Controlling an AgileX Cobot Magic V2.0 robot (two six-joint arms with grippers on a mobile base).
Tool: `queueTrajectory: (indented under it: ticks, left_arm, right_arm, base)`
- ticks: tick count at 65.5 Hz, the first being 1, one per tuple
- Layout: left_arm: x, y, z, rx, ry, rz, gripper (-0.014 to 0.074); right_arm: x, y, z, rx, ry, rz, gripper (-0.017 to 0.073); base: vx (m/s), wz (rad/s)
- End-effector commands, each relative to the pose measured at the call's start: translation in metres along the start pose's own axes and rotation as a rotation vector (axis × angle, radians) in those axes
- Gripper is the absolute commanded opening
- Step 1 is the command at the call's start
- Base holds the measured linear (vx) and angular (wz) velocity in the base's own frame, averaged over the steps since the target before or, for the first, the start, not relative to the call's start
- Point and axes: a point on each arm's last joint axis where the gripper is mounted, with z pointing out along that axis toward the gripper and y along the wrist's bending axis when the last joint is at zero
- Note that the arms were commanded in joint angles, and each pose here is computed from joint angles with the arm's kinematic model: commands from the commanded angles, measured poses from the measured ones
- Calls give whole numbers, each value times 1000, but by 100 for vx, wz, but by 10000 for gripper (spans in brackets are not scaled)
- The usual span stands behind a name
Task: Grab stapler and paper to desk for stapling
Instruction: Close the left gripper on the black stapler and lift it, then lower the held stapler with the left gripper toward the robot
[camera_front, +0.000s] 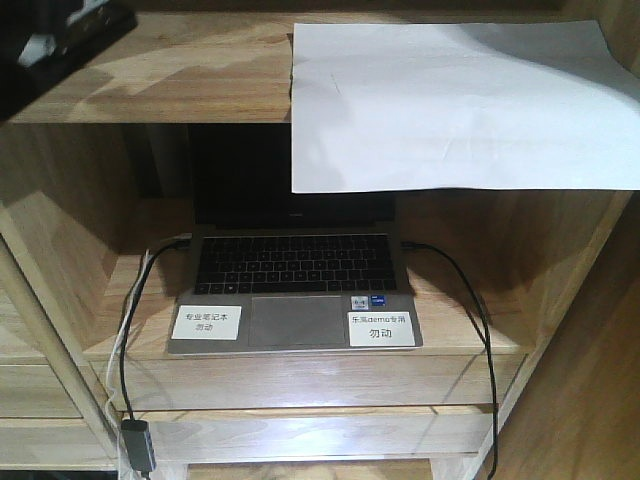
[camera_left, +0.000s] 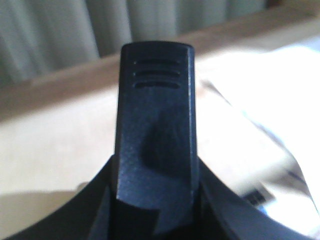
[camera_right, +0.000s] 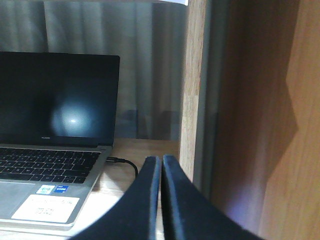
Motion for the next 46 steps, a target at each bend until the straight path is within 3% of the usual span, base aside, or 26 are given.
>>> queueTrajectory:
  ticks: [1, 21, 36, 46]
  left_arm:
    - [-8, -2, -36, -16, -218, 3, -7]
    - [47, -9, -86, -20, -275, 0, -7]
    - [103, -15, -96, -9, -212, -2, -7]
    - [138, -21, -99, 24, -184, -33, -7]
  right_arm:
    - [-6, 0, -1, 5, -83, -14, -9]
    - [-6, 0, -1, 5, -83, -14, -9]
    - [-6, 0, -1, 5, -83, -14, -9]
    - [-6, 0, -1, 5, -83, -14, -9]
  base:
    - [0, 0]
    - [0, 0]
    - [0, 0]
    - [0, 0]
